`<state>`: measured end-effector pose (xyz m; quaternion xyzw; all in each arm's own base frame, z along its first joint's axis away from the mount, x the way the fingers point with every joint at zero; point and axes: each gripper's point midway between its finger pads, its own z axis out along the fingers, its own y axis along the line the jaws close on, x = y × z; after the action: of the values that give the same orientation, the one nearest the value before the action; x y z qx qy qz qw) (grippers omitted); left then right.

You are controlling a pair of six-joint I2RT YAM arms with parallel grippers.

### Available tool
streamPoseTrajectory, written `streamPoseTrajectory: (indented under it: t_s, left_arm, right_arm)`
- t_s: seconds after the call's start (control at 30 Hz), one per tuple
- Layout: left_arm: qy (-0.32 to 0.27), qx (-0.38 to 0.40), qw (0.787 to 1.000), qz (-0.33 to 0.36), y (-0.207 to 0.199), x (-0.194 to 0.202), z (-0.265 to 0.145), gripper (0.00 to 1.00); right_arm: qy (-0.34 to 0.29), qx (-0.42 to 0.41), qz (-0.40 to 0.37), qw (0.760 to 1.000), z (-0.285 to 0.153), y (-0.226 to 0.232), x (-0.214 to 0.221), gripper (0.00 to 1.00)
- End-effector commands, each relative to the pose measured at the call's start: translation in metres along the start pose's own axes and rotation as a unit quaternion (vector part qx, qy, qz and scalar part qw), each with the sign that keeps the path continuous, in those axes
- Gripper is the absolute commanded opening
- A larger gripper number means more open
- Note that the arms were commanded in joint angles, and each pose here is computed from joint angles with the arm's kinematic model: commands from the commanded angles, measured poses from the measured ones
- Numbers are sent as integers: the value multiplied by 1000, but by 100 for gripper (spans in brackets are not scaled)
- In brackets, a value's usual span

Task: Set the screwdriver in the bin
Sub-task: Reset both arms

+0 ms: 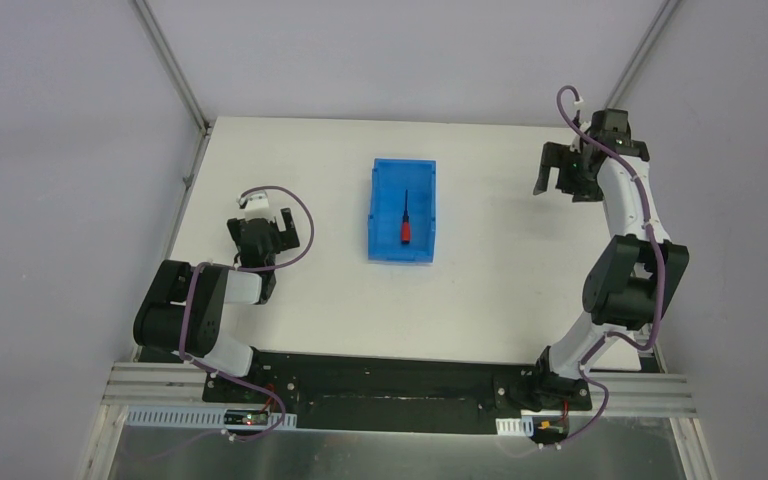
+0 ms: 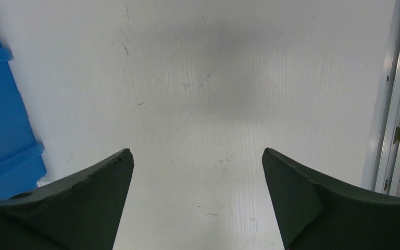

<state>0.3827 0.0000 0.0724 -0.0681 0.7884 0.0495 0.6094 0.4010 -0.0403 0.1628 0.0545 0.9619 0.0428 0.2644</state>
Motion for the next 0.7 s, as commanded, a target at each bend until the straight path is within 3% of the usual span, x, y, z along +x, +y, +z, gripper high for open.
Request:
streamPoseTrajectory:
  t_s: [0.0, 0.67]
  left_arm:
    - [-17, -8, 1000, -8, 2, -11, 3, 99]
    - [-16, -8, 1000, -8, 2, -11, 3, 99]
  right_arm:
    - [-40, -20, -38, 998, -15, 7, -14, 98]
    - [-27, -47, -58, 997, -12, 14, -8, 97]
